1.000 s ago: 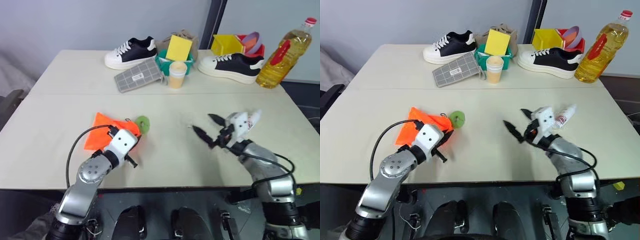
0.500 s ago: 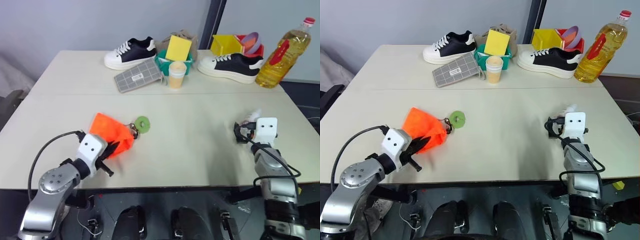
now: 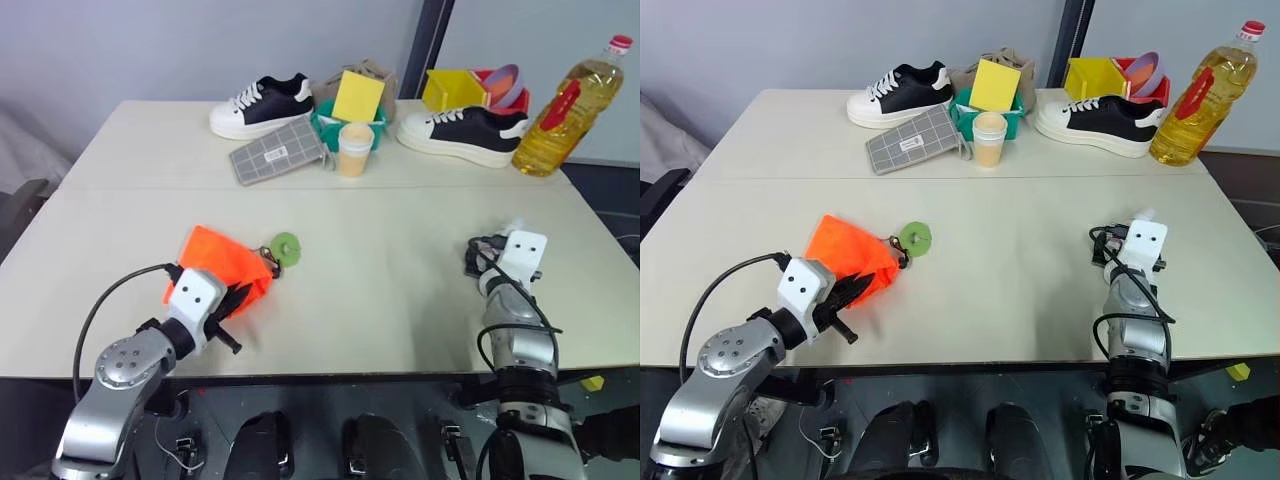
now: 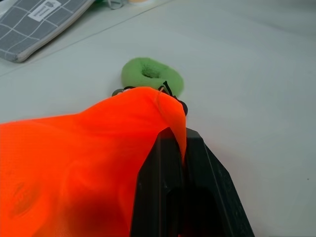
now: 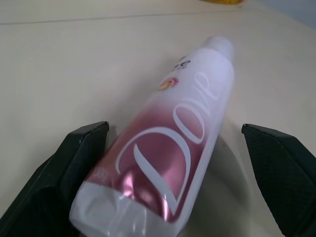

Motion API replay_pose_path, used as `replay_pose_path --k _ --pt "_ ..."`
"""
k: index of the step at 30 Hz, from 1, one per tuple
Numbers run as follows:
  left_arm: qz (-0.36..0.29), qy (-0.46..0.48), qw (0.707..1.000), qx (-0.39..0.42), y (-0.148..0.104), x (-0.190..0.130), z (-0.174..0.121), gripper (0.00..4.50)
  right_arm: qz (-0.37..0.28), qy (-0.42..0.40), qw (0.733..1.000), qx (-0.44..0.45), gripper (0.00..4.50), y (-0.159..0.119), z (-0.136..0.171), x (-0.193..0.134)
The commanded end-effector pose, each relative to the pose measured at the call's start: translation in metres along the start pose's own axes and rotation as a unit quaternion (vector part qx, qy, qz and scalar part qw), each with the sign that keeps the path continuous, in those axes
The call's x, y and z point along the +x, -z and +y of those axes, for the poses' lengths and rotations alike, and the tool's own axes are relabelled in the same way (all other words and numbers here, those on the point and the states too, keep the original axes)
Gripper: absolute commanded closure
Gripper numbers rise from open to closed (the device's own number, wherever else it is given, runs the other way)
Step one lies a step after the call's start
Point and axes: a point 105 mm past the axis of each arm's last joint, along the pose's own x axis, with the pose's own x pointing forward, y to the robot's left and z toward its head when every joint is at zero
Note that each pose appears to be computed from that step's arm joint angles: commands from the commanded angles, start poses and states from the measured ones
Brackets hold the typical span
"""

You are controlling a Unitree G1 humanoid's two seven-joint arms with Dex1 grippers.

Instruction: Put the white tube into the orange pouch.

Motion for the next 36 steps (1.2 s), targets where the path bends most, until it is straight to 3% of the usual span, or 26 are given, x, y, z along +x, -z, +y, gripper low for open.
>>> replay_pose_path --k 1,5,7,13,16,20,26,30,36 --pt "-0.02 -0.002 1.0 0.01 -0.009 0.0 0.0 4.5 -0.016 0.02 1.0 0.011 0.9 -0.004 -0.006 -0.001" --pt "-0.022 -0.001 1.0 0.01 -0.009 0.001 0.001 4.5 -0.028 0.018 0.999 0.011 3.01 -0.007 -0.001 -0.004" --pt "-0.023 -0.001 1.0 0.01 -0.009 0.002 0.002 4.5 -0.03 0.015 0.999 0.01 3.5 -0.008 0.0 -0.005" --pt "-0.032 -0.009 0.999 0.006 -0.009 0.003 0.007 4.5 -0.07 -0.031 0.997 -0.014 3.5 -0.029 0.012 -0.011" --pt "-0.04 -0.021 0.999 -0.009 -0.01 0.003 0.01 4.5 -0.112 -0.162 0.98 -0.035 3.5 -0.051 0.049 -0.025" --pt "-0.055 -0.032 0.997 -0.042 -0.014 0.004 0.013 4.5 -0.124 -0.453 0.882 -0.04 3.5 -0.069 0.112 -0.087" --pt "-0.077 -0.029 0.994 -0.074 -0.024 0.006 0.009 4.5 -0.056 -0.674 0.733 -0.076 3.5 -0.055 0.151 -0.172" --pt "-0.079 -0.025 0.993 -0.08 -0.028 0.007 0.007 4.5 -0.031 -0.711 0.694 -0.106 3.5 -0.041 0.164 -0.191" --pt "-0.082 -0.008 0.993 -0.083 -0.032 0.004 0.0 4.5 -0.028 -0.711 0.692 -0.121 3.5 -0.032 0.189 -0.19"
